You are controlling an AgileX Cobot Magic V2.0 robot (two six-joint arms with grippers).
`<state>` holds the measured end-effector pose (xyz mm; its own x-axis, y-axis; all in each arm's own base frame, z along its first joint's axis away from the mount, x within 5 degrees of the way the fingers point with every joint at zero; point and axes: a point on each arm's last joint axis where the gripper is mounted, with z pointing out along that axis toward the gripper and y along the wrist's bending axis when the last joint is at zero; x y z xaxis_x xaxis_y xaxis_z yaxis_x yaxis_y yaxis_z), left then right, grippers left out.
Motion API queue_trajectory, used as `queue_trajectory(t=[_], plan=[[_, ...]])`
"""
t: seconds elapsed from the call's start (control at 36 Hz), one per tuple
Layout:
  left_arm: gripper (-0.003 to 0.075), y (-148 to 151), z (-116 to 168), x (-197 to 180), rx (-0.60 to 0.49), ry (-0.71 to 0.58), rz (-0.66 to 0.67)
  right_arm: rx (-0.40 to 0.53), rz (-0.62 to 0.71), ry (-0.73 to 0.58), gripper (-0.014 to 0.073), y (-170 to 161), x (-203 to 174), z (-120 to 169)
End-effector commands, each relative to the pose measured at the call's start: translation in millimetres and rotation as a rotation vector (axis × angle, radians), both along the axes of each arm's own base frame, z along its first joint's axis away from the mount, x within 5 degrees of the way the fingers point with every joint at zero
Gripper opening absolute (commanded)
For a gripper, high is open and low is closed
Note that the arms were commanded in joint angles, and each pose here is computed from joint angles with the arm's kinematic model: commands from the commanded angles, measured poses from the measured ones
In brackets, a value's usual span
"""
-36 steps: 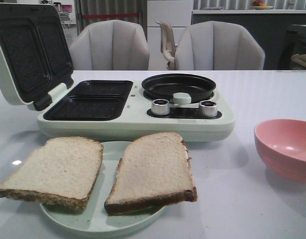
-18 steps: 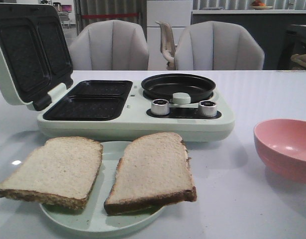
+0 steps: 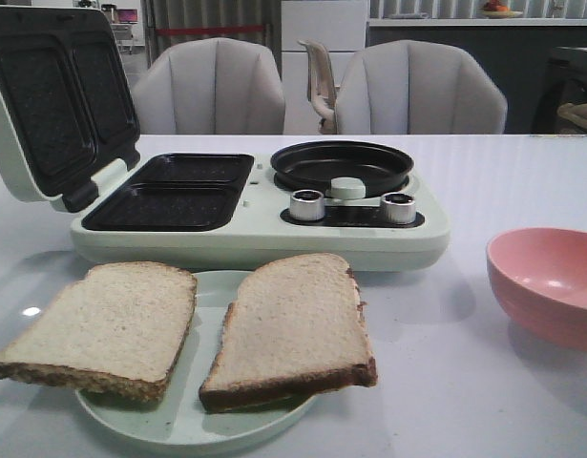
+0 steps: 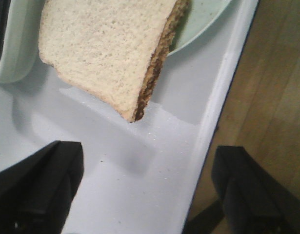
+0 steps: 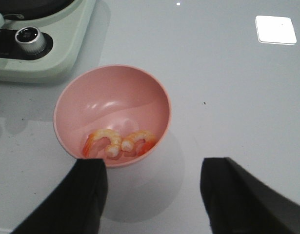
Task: Make breakfast with bread and shrimp
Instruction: 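Grasp the bread slice nearest the left gripper and lift it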
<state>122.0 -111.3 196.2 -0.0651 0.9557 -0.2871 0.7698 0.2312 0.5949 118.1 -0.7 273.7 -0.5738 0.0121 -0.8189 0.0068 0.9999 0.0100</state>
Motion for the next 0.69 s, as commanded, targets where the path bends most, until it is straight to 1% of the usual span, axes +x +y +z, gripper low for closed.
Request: queue_trajectory(t=[0.0, 0.06, 0.19, 0.28, 0.33, 0.53, 0.61, 0.67], plan=[[0.0583, -19, 2, 9, 0.009, -0.113, -0.043, -0.007, 0.003, -0.092, 0.0525, 0, 6, 14], [0.0583, -24, -3, 14, 0.016, -0.127, -0.039, -0.007, 0.003, -0.092, 0.0525, 0, 6, 14], [0.0583, -33, -11, 25, 0.082, -0.162, -0.031, -0.007, 0.003, -0.092, 0.0525, 0, 6, 14], [0.0583, -38, -17, 33, 0.163, -0.2, -0.032, -0.007, 0.003, -0.092, 0.0525, 0, 6, 14], [0.0583, -41, -19, 39, 0.193, -0.221, -0.028, -0.007, 0.003, -0.092, 0.0525, 0, 6, 14], [0.0583, -46, -31, 63, 0.249, -0.194, 0.037, -0.007, 0.003, -0.092, 0.0525, 0, 6, 14], [0.0581, -49, -34, 69, 0.269, -0.203, 0.026, -0.007, 0.003, -0.092, 0.0525, 0, 6, 14], [0.0546, -50, -36, 70, 0.282, -0.203, 0.014, -0.007, 0.003, -0.092, 0.0525, 0, 6, 14]])
